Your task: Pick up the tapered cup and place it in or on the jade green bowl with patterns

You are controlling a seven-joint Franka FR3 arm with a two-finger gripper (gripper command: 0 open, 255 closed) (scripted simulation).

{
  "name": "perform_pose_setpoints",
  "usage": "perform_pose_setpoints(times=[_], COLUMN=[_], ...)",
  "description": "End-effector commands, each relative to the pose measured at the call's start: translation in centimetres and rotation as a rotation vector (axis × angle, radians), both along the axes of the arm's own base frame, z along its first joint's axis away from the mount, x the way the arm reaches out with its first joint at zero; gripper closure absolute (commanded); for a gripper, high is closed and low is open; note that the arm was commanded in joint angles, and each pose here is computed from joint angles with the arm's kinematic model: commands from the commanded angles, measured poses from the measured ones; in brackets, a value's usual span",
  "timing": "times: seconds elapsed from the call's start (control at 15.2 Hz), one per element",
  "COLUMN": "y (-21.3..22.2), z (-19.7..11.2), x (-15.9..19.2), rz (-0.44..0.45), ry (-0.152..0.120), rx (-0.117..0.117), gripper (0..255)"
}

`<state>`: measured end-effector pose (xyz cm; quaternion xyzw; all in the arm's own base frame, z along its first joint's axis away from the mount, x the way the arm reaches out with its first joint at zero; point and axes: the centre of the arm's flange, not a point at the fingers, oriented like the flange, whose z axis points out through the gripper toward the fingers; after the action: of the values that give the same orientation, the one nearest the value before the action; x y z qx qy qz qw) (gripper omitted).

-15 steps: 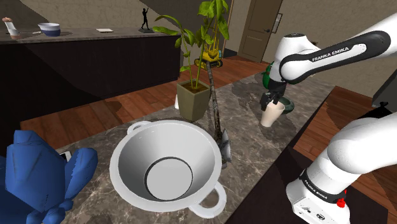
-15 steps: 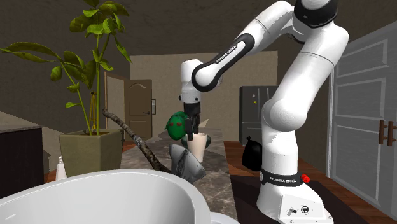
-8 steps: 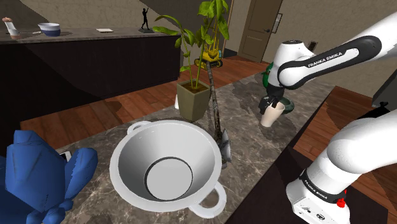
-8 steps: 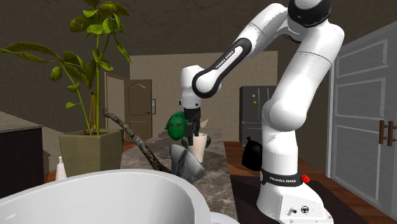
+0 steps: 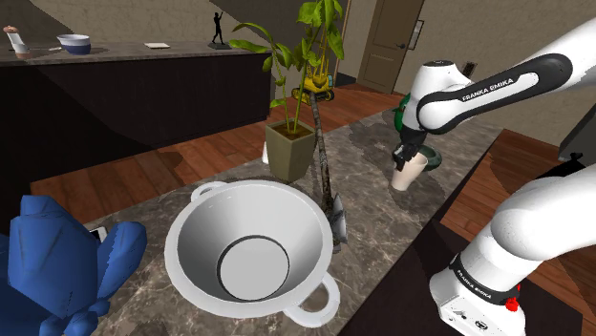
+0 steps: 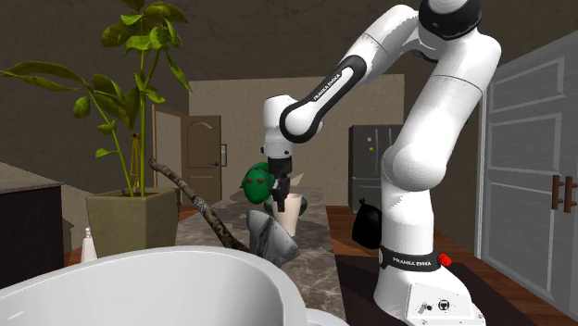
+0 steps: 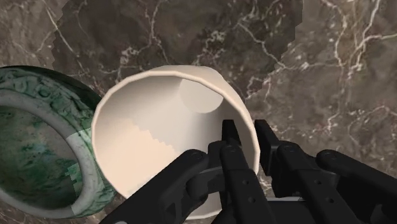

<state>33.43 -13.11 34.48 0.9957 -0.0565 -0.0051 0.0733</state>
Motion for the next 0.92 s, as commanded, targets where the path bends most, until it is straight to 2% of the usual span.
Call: perform_pose_setpoints(times=[0.0, 0.4, 0.86], y=[0.0, 0.0, 0.0], z=[0.0, 0.0, 3.7], x=[0.0, 0.0, 0.0], rz=[0.0, 0.0, 0.0], ry=[0.0, 0.0, 0.0], rx=[0.0, 0.0, 0.0], gripper=[255, 255, 255])
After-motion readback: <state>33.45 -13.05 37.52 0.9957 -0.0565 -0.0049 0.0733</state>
